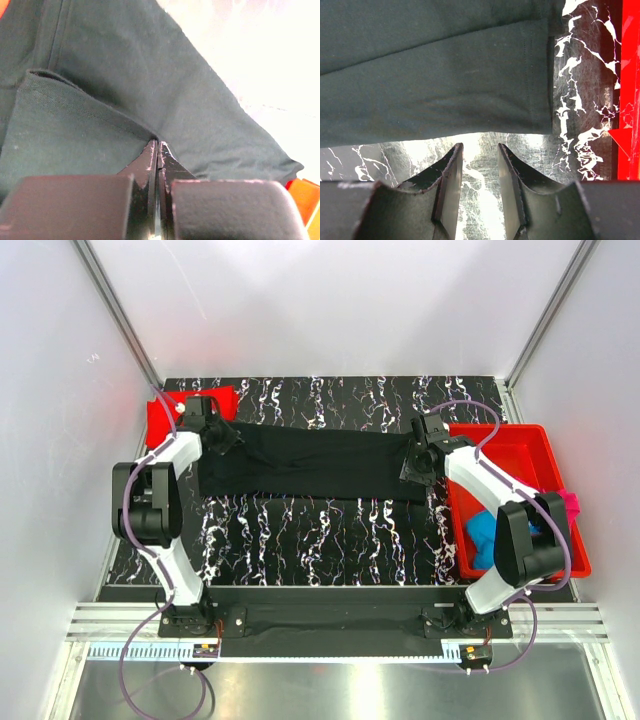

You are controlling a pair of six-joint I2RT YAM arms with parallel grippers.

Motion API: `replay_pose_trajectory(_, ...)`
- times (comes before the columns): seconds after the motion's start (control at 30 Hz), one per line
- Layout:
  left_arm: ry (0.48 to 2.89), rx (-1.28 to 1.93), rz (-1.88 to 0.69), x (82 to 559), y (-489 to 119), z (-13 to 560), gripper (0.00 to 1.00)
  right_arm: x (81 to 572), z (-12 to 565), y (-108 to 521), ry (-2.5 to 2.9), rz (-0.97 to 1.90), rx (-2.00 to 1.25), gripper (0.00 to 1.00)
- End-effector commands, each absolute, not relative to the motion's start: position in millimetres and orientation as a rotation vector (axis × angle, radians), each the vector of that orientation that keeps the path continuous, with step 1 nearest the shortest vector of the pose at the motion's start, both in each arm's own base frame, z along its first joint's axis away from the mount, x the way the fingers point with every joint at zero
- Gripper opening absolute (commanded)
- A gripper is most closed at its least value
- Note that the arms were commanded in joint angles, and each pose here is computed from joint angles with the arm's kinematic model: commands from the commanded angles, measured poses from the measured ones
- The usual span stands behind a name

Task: Fold and stack the t-shirts
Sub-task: Fold the tshirt

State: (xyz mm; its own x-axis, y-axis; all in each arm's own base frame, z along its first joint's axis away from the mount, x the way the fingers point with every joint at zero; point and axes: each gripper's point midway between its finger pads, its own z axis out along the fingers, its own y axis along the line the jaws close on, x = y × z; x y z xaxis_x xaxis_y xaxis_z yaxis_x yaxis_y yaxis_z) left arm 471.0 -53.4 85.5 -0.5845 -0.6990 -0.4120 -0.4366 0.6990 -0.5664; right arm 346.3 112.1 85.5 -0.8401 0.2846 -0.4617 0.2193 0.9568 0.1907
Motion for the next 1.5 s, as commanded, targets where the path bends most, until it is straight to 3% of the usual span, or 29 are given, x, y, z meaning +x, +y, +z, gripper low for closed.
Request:
replay_pose_trajectory(0.0, 2.257, -0.789, -0.55, 490, -61, 95, 0.0, 365, 101, 118, 2.538, 0.192, 0.349, 0.41)
replay_pose_trajectory(0.37, 2.256, -0.637, -0.6, 509, -86, 103, 0.0, 370, 94, 121, 2.551, 0.198, 0.346, 0.41)
replay_pose_trajectory(1.03, 2.288, -0.633, -0.548, 528, -87, 98, 0.01, 370, 101, 121, 2.541, 0.199, 0.341, 0.41)
replay_pose_trajectory(1.17, 2.349, -0.647, -0.529, 525, -87, 89, 0.26, 367, 104, 119, 2.54, 0.196, 0.343, 0.41)
replay_pose_trajectory(1.27, 2.337, -0.643, -0.485, 517, -81, 98, 0.36, 365, 106, 119, 2.535, 0.2, 0.347, 0.41)
replay_pose_trajectory(1.47, 2.345, -0.616, -0.278, 482, -67, 123, 0.38, 362, 109, 122, 2.528, 0.236, 0.352, 0.41)
